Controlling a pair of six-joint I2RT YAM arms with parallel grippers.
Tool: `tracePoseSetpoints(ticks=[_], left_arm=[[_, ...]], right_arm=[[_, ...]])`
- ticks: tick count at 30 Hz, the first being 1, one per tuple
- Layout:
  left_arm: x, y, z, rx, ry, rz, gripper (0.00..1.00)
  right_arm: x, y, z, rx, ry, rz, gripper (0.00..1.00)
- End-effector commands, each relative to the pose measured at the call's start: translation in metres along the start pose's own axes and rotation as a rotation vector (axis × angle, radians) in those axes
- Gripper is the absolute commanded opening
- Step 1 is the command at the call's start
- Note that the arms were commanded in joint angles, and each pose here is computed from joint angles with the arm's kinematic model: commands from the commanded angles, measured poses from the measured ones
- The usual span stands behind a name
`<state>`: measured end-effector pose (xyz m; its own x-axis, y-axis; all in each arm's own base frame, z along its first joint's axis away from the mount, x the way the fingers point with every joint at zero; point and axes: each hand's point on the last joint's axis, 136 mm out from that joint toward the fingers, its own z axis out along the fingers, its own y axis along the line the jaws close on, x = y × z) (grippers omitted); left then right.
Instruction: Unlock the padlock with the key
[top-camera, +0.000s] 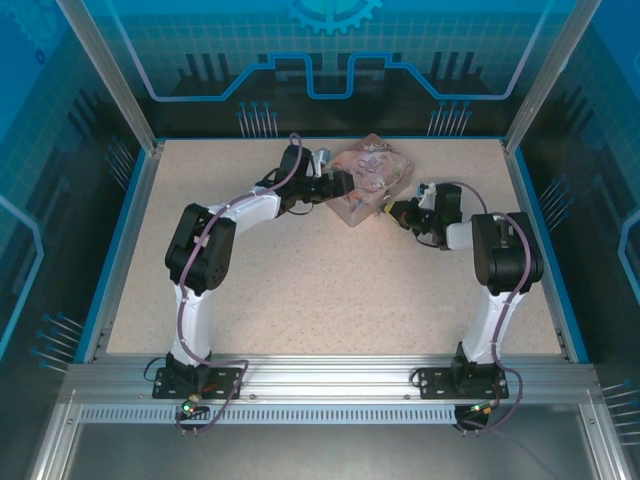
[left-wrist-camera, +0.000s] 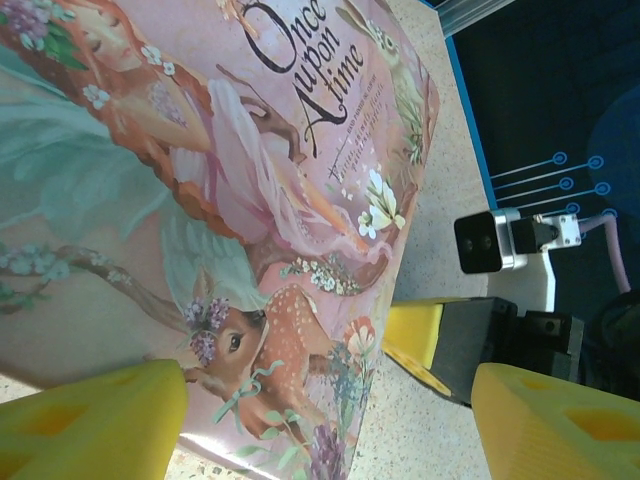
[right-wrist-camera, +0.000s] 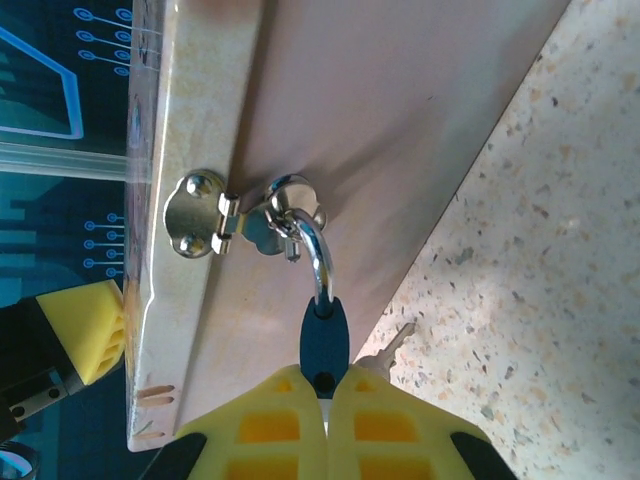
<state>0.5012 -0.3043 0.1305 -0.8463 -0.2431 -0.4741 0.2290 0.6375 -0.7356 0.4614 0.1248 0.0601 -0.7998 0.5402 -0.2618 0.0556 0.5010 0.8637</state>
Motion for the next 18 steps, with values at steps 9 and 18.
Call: tracePoseSetpoints(ticks=[9, 18], left_arm=[[0.016, 0.011, -0.022, -0.098, 0.053, -0.013, 0.78], [0.020, -0.050, 0.000, 0.029, 0.082, 0.044, 0.79]], right_arm=[[0.039, 0.012, -0.016, 0.047, 0.161, -0.086, 0.00], [0.068, 0.004, -0.025, 0.055, 0.195, -0.065, 0.00]])
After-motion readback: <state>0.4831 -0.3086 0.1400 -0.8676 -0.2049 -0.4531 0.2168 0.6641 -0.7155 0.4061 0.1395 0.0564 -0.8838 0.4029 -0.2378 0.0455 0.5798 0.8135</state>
